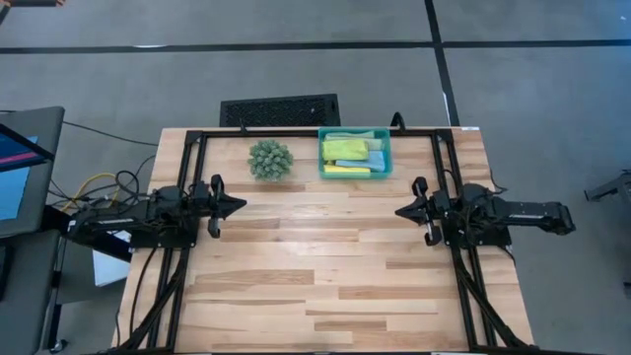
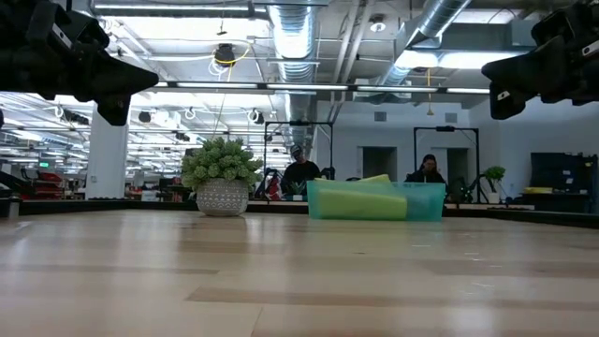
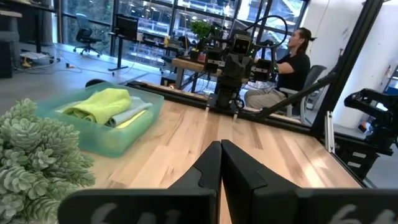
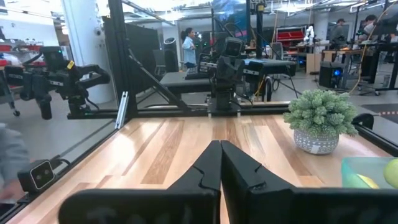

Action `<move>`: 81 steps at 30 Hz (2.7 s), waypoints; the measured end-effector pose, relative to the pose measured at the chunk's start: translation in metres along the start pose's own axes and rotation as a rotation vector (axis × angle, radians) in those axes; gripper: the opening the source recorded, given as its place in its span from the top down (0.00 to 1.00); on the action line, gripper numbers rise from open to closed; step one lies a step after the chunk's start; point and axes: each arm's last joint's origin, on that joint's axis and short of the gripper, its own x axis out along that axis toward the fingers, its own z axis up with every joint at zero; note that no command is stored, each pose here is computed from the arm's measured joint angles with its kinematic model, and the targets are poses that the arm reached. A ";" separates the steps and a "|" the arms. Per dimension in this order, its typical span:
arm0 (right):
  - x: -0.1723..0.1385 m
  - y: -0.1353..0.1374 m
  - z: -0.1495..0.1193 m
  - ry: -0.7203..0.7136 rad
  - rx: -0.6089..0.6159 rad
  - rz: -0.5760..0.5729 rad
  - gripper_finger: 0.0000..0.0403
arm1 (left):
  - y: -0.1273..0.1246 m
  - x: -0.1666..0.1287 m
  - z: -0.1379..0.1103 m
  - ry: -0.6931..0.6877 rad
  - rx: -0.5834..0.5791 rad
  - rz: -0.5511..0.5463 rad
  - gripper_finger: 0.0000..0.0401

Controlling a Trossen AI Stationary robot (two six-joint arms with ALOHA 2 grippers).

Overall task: Roll microfiber towels into tight, uniform cylinder then place into a basket
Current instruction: Return to Home Position

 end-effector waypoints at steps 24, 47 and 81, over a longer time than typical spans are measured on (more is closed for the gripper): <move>0.000 0.000 0.000 0.000 0.000 0.000 0.92 | 0.000 0.000 0.000 0.000 -0.001 0.001 1.00; 0.000 0.000 0.000 0.000 0.000 0.000 0.93 | 0.000 0.000 0.000 0.000 -0.001 0.001 1.00; 0.000 0.000 0.000 0.000 0.000 0.000 0.93 | 0.000 0.000 0.000 0.000 -0.001 0.001 1.00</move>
